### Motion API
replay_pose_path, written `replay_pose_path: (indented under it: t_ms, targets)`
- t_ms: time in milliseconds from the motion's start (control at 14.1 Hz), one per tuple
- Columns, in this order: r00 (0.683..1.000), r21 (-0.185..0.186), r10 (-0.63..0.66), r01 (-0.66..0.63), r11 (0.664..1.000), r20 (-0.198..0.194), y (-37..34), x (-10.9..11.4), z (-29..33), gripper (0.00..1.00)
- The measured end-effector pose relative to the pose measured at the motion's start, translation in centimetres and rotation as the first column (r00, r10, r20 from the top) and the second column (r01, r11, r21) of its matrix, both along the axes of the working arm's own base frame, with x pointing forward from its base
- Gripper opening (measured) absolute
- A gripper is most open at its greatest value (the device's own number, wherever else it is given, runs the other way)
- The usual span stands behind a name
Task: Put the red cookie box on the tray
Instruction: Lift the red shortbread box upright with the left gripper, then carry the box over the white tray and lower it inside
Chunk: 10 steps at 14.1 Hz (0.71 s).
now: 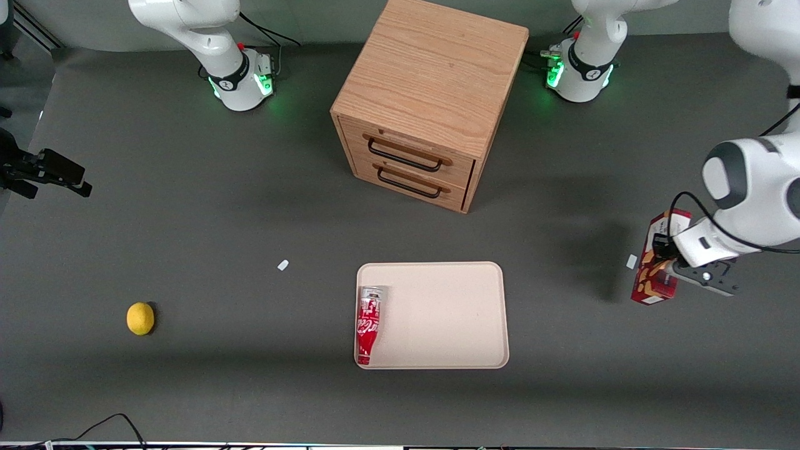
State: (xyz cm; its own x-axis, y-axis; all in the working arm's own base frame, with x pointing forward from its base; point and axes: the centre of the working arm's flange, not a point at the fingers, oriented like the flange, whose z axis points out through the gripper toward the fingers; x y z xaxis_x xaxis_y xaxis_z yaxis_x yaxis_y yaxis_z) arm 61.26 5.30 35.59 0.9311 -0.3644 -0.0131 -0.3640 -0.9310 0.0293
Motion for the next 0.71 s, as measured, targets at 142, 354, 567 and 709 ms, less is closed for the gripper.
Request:
replay_pose_path:
  t_ms: [142,354,567,709]
  targets:
    - [0.999,-0.004,0.037,-0.037,0.999,-0.013,-0.9,0.6,4.5,0.15]
    - [0.993,-0.005,0.114,-0.114,0.993,-0.025,-4.6,1.7,10.3,0.15]
    - [0.975,-0.006,0.215,-0.216,0.976,-0.047,-10.8,2.0,14.6,0.15]
    - [0.96,-0.007,0.276,-0.276,0.961,-0.057,-14.6,2.4,15.1,0.15]
